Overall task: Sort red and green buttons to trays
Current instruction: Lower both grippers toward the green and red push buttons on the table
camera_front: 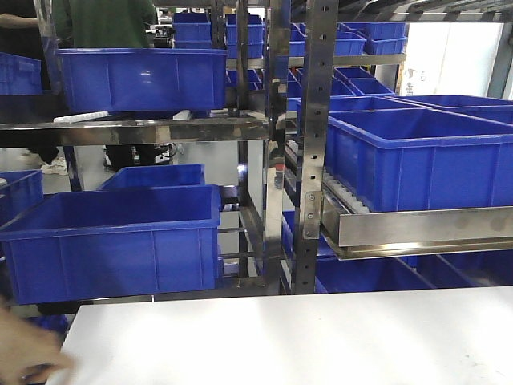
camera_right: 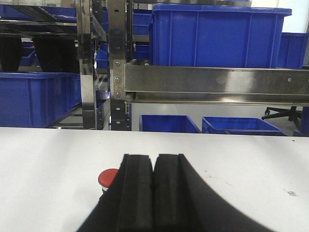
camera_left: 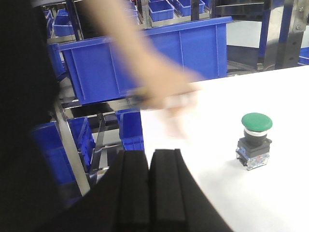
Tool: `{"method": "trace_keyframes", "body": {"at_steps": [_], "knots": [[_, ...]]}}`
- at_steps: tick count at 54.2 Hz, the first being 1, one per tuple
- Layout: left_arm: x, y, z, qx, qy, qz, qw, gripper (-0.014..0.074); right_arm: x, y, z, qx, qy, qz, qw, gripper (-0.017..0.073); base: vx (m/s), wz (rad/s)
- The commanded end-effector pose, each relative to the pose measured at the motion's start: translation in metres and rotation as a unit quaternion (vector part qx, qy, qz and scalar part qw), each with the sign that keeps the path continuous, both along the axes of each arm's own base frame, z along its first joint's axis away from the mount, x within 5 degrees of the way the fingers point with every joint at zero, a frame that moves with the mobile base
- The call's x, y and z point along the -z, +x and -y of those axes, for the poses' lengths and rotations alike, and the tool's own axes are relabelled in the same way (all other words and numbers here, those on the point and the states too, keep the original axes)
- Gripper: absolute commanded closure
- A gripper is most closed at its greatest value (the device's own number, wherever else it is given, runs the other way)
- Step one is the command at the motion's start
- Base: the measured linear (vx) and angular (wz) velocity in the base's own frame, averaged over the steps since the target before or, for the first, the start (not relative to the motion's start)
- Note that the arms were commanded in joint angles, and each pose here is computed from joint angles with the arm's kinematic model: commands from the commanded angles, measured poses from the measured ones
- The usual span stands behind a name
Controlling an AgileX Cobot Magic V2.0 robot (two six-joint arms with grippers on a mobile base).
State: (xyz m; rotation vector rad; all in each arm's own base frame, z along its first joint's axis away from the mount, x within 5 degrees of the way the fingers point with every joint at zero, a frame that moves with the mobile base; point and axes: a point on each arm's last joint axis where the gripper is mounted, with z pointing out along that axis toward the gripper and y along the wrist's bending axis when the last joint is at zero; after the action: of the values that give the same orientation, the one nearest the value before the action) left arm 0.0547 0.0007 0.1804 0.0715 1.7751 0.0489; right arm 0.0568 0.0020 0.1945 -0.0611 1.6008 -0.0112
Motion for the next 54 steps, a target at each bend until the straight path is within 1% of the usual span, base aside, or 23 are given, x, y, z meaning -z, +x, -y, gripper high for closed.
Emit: {"method": "trace_keyframes", "body": {"at_steps": [1,19,21,25,28,38,41,43,44,45,47,49,52,54], "knots": [[-0.017,0.001,0.001,0.005,-0.01,0.052,0.999,0.06,-0.005,0.0,0.001,0.006,-0.003,0.04,0.999,0.0567,0.0,0.0],[-0.017,0.001,0.001,0.005,-0.01,0.052,0.999,0.06,-0.006,0.0,0.001,0.006,-0.003,0.044,0.999,0.0567,0.0,0.0],[-0.017,0.001,0.001,0.005,-0.001,0.052,0.999,0.06,-0.006,0.0,0.001,0.006,-0.003,0.044,0.999,0.0567,0.0,0.0],[-0.017,0.001,0.0,0.006,0.037,0.052,0.998,0.06,-0.006,0.0,0.001,0.006,-0.003,0.045,0.999,0.0567,0.0,0.0],[-0.017,0.001,-0.001,0.005,0.052,0.052,0.997,0.06,-0.008,0.0,0.001,0.007,-0.002,0.054,0.999,0.0567,0.0,0.0],[-0.017,0.001,-0.001,0.005,0.05,0.052,0.997,0.06,-0.022,-0.003,0.002,0.012,0.006,0.132,0.991,0.0567,0.0,0.0],[-0.018,0.001,-0.001,0.007,0.074,0.057,0.996,0.06,-0.025,-0.003,0.002,0.013,0.007,0.147,0.989,0.0567,0.0,0.0],[-0.019,0.001,-0.001,0.01,0.108,0.065,0.992,0.06,-0.025,-0.003,0.002,0.013,0.007,0.15,0.989,0.0567,0.0,0.0],[-0.02,0.001,-0.001,0.011,0.131,0.07,0.989,0.06,-0.026,-0.003,0.002,0.013,0.007,0.152,0.988,0.0567,0.0,0.0],[-0.021,0.001,-0.001,0.012,0.146,0.073,0.987,0.06,-0.026,-0.003,0.002,0.013,0.007,0.153,0.988,0.0567,0.0,0.0],[-0.023,0.001,-0.002,0.014,0.189,0.082,0.978,0.06,-0.026,-0.003,0.002,0.013,0.007,0.153,0.988,0.0567,0.0,0.0],[-0.026,0.001,-0.001,0.017,0.222,0.096,0.97,0.06,-0.026,-0.004,0.002,0.013,0.007,0.154,0.988,0.0567,0.0,0.0],[-0.032,0.001,0.001,0.024,0.254,0.129,0.958,0.06,-0.026,-0.004,0.002,0.013,0.007,0.154,0.988,0.0567,0.0,0.0],[-0.037,0.0,0.003,0.031,0.265,0.159,0.95,0.06,-0.026,-0.004,0.002,0.013,0.007,0.156,0.988,0.0567,0.0,0.0]]}}
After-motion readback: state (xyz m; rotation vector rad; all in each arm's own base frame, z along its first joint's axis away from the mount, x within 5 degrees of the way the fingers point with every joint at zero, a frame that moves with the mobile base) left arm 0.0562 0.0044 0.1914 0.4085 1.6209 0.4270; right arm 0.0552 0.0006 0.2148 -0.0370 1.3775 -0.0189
